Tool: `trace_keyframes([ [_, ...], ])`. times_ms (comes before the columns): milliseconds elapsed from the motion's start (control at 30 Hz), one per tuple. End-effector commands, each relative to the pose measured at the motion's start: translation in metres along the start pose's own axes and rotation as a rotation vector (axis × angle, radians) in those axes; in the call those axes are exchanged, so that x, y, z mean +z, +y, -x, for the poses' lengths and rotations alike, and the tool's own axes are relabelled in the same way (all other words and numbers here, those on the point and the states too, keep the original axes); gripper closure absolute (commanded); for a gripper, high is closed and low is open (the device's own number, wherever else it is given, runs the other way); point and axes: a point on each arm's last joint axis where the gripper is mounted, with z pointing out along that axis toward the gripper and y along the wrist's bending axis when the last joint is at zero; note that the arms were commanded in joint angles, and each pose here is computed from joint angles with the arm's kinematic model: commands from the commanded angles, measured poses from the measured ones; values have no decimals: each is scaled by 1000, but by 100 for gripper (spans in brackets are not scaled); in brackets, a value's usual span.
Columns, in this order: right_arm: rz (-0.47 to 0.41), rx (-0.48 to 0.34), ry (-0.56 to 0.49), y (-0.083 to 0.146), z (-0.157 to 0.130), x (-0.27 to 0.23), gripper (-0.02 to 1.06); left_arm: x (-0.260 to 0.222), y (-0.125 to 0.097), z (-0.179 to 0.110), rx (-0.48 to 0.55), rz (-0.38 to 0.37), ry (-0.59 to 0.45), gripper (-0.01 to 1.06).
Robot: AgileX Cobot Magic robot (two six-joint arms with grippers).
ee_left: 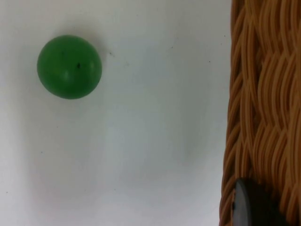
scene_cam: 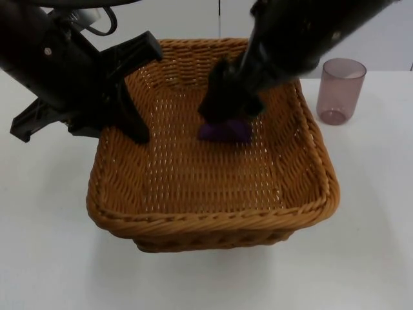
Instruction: Pick up the basket with the left hand and place the triangular block into the basket with the right hand.
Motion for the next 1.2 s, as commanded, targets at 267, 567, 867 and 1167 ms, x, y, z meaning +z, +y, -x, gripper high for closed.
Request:
trace_keyframes([
  [267,-126,-66,-268,2,31,-112,0,-5,-5,0,-16,-30,-16,104],
  [567,-406,202,-525,-42,16,-220,0,-5,-4,0,0,-26,-16,104],
  [867,-694,425,-365,-102,-43,-265,0,-5,-4,1,13,-25,-18,104],
  [1167,-850,572,-299,-131,-81,-290,0,-5,-4,2,15,-24,-34,104],
])
